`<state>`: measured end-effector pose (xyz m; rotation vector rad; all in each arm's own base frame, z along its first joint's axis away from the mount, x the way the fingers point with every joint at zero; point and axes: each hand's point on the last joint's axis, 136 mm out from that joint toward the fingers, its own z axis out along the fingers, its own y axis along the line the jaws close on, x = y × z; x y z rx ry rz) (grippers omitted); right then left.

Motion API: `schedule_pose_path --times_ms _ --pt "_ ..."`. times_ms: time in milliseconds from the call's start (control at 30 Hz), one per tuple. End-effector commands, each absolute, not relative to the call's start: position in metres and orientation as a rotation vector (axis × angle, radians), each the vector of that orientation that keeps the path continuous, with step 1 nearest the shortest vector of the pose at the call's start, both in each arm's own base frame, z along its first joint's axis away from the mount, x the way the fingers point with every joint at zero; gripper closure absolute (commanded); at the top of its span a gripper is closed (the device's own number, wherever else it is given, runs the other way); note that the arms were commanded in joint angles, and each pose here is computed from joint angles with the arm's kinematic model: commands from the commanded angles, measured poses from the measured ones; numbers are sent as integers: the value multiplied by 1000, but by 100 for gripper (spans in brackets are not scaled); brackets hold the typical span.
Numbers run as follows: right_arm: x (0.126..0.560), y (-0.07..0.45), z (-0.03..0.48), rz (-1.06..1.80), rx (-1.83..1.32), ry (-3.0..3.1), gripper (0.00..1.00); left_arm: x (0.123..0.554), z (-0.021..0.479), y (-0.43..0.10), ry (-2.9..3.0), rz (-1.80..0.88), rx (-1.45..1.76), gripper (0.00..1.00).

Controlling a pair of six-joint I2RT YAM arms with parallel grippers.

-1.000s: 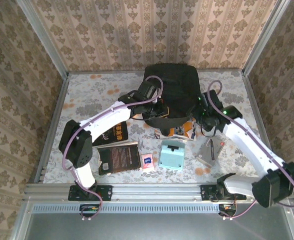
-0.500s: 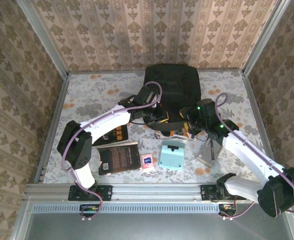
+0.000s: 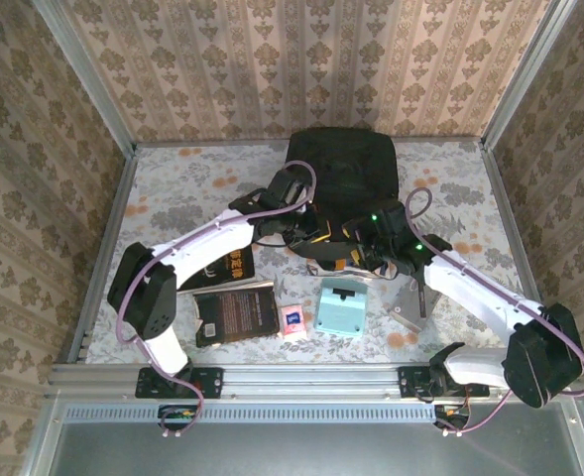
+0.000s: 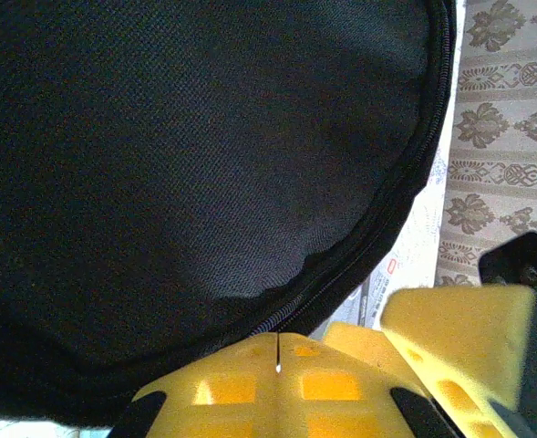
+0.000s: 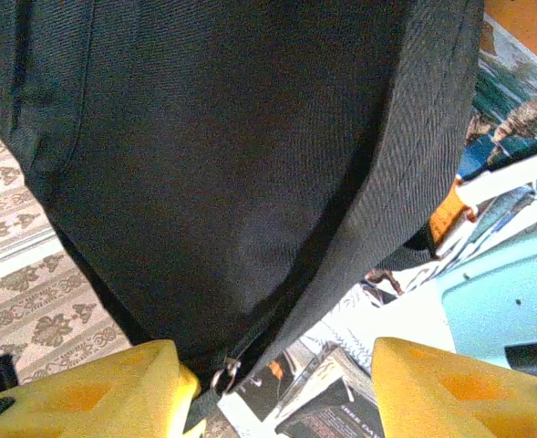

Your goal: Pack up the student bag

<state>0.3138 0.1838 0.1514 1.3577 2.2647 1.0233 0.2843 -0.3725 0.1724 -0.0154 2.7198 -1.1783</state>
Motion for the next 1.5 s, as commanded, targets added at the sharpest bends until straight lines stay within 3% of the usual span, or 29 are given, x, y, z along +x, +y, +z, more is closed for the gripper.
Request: schedule_pose_path --times_ms 0,167,467,533,1467 --pt "325 186 141 1017 1369 2231 41 284 192 -368 2661 -1218 -17 100" --pt "335 193 133 1014 1369 2237 47 284 192 -367 2664 -1218 -20 100" --pt "326 183 121 909 1346 2290 94 290 179 -352 2697 -1143 -42 100" --pt "323 182 118 884 1323 2320 100 293 179 -346 2699 -1110 -40 100" --pt "310 158 113 510 798 2533 100 348 176 -278 2655 -643 194 100"
